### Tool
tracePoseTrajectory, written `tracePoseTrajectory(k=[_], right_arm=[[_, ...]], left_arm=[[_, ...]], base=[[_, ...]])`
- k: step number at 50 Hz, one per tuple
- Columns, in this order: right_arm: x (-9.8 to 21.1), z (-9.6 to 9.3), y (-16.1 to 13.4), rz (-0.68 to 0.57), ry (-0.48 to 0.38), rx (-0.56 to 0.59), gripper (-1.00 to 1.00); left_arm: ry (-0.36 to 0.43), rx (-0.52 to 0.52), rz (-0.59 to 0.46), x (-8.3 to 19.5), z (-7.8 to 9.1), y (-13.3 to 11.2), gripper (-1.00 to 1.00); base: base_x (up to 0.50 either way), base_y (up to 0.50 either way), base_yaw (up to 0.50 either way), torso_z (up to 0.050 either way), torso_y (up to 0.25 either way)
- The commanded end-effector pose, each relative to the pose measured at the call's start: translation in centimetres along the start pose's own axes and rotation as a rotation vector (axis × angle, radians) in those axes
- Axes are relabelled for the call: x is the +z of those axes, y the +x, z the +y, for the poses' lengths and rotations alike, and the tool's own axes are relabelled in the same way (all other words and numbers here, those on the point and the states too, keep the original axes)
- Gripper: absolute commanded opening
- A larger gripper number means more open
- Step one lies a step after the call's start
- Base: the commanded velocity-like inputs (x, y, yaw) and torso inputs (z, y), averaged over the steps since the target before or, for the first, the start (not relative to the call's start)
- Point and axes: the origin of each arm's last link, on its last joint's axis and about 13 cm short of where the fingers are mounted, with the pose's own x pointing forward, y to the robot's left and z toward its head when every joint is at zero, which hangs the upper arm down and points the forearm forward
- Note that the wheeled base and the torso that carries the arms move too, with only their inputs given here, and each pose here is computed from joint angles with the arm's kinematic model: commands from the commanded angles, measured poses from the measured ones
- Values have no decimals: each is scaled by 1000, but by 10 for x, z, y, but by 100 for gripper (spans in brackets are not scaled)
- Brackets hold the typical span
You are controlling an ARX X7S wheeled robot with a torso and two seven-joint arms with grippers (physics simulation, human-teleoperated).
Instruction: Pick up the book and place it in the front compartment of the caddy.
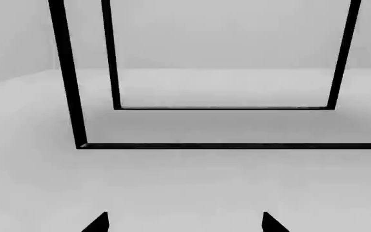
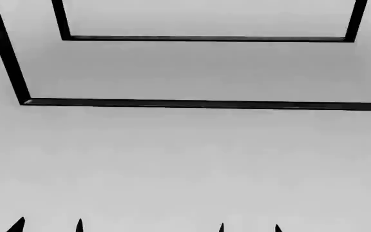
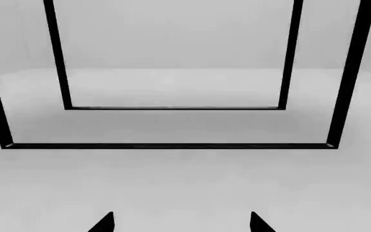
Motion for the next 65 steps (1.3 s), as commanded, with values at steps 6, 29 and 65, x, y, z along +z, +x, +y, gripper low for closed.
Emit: tracePoseTrajectory(k=[6, 29, 65], right_arm=[[-1, 0, 0, 1, -2, 0, 100], [28, 3, -3, -12, -53, 13, 100], [144, -24, 2, -35, -145, -46, 100]], left_arm=[[7, 0, -8, -1, 0, 0, 100], [94, 37, -1, 17, 0, 0, 100], [105, 57, -68, 123, 25, 21, 100]], base=[[0, 0, 0, 0, 0], [0, 0, 0, 0, 0], [0, 0, 0, 0, 0]])
